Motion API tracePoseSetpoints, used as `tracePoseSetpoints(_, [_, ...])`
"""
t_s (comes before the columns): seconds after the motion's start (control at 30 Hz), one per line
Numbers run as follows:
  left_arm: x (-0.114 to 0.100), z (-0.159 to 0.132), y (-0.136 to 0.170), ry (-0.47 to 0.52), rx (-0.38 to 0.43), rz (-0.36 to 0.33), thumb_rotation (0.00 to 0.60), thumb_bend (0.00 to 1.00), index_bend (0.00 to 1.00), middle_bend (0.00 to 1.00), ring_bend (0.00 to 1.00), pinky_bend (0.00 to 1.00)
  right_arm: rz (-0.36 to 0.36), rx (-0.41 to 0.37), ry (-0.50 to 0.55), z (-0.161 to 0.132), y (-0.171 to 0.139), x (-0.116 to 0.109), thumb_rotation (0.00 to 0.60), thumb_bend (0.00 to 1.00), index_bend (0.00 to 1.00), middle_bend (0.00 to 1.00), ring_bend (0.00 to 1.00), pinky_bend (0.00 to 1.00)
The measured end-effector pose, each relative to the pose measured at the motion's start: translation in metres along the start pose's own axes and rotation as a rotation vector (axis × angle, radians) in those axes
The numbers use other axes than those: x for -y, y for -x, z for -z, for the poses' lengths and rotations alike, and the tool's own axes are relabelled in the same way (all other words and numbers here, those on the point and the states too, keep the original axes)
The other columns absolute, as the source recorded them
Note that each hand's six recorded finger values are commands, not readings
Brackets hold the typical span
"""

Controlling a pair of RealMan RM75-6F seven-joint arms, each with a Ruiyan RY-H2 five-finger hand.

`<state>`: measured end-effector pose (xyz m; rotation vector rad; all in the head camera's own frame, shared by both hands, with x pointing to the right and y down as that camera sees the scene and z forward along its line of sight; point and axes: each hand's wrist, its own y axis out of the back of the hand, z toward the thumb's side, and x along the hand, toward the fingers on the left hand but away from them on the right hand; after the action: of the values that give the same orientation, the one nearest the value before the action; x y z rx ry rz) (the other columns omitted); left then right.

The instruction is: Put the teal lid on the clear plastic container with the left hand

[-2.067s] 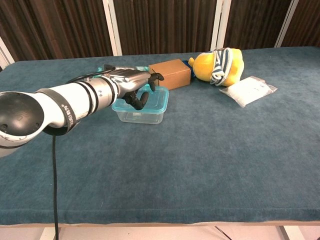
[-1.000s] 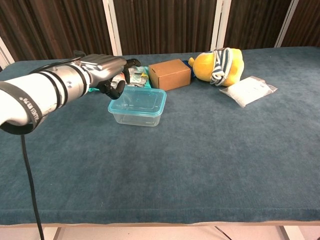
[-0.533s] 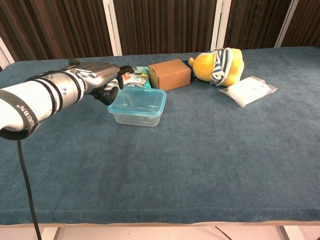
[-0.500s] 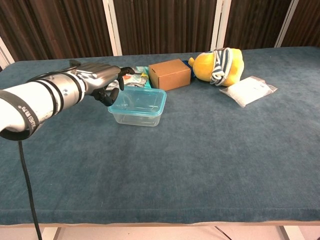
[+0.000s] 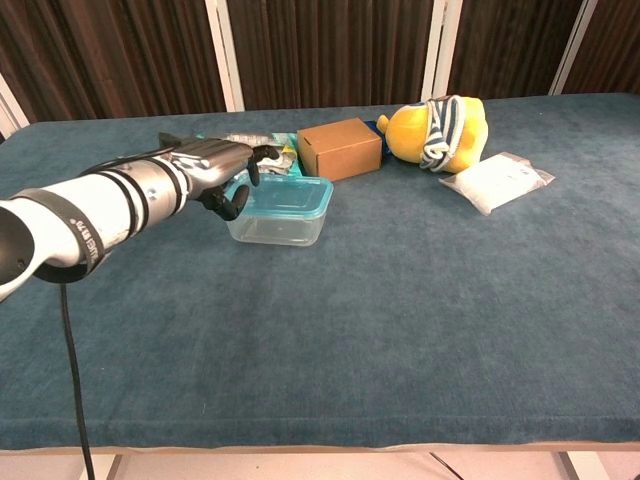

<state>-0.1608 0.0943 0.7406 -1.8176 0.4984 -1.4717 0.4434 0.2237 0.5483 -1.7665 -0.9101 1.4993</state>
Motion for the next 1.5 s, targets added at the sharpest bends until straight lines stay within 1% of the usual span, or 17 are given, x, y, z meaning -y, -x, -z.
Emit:
tracePoseSetpoints(0.27, [0.007,0.000,0.001,-0.007,-0.004,0.031,0.600,0.74,0.00,0.28,0.07,0.00,-0.002,0.000,-0.004,0.000,0.000,0.001,0.600,0.20,0.00,0.00,0.00,0.00])
tracePoseSetpoints(0.57, [0.016,-0.001,0.006,0.004,-0.003,0.091,0.600,0.74,0.00,0.30,0.09,0.00,-0.007,0.000,-0.010,-0.002,0.001,0.003,0.600,0.20,0.00,0.00,0.00,0.00])
tracePoseSetpoints(0.7, [0.014,-0.001,0.007,-0.008,0.000,0.081,0.600,0.74,0.00,0.29,0.09,0.00,-0.009,0.000,-0.011,-0.002,0.002,0.003,0.600,0.20,0.00,0.00,0.00,0.00])
tracePoseSetpoints(0.77, [0.010,-0.001,0.006,-0.021,0.003,0.061,0.600,0.73,0.00,0.26,0.07,0.00,-0.009,0.000,-0.011,-0.002,0.002,0.003,0.600,0.20,0.00,0.00,0.00,0.00])
tracePoseSetpoints(0.87, [0.005,-0.002,0.006,-0.034,0.007,0.030,0.600,0.71,0.00,0.17,0.04,0.00,-0.008,0.000,-0.012,-0.002,0.002,0.003,0.600,0.20,0.00,0.00,0.00,0.00])
tracePoseSetpoints(0.9, [0.000,-0.002,0.007,-0.040,0.010,0.004,0.600,0.71,0.00,0.15,0.03,0.00,-0.008,0.000,-0.012,-0.002,0.002,0.003,0.600,0.20,0.00,0.00,0.00,0.00])
tracePoseSetpoints(0.97, [-0.009,-0.003,0.011,-0.052,0.019,-0.052,0.600,0.69,0.00,0.14,0.03,0.00,-0.008,0.000,-0.015,-0.002,0.002,0.004,0.600,0.20,0.00,0.00,0.00,0.00])
tracePoseSetpoints(1.0, [-0.017,-0.004,0.015,-0.062,0.029,-0.095,0.600,0.68,0.00,0.14,0.03,0.00,-0.009,0.000,-0.017,-0.003,0.002,0.004,0.600,0.20,0.00,0.00,0.00,0.00])
tracePoseSetpoints(1.07, [-0.029,-0.006,0.025,-0.074,0.047,-0.161,0.600,0.67,0.00,0.14,0.03,0.00,-0.009,-0.001,-0.021,-0.004,0.002,0.005,0.600,0.20,0.00,0.00,0.00,0.00])
tracePoseSetpoints(1.1, [-0.036,-0.008,0.033,-0.076,0.059,-0.199,0.600,0.67,0.00,0.14,0.03,0.00,-0.010,-0.002,-0.024,-0.004,0.002,0.005,0.600,0.20,0.00,0.00,0.00,0.00])
tracePoseSetpoints(1.17, [-0.044,-0.008,0.047,-0.075,0.074,-0.241,0.600,0.66,0.00,0.14,0.03,0.00,-0.010,-0.004,-0.028,-0.005,0.002,0.006,0.600,0.20,0.00,0.00,0.00,0.00])
tracePoseSetpoints(1.3, [-0.052,0.004,0.089,-0.070,0.077,-0.291,0.600,0.64,0.00,0.14,0.03,0.00,-0.011,-0.005,-0.038,-0.008,0.002,0.008,0.600,0.20,0.00,0.00,0.00,0.00])
tracePoseSetpoints(1.37, [-0.053,0.015,0.110,-0.081,0.069,-0.313,0.600,0.60,0.00,0.13,0.02,0.00,-0.012,-0.004,-0.044,-0.008,0.002,0.009,0.600,0.20,0.00,0.00,0.00,0.00])
tracePoseSetpoints(1.43, [-0.048,0.034,0.139,-0.097,0.045,-0.335,0.600,0.52,0.00,0.09,0.01,0.00,-0.013,-0.005,-0.053,-0.009,0.002,0.011,0.600,0.20,0.00,0.00,0.00,0.00])
tracePoseSetpoints(1.5, [-0.039,0.058,0.170,-0.109,-0.007,-0.347,0.600,0.45,0.00,0.05,0.00,0.00,-0.015,-0.006,-0.066,-0.011,0.002,0.013,0.600,0.20,0.00,0.00,0.00,0.00])
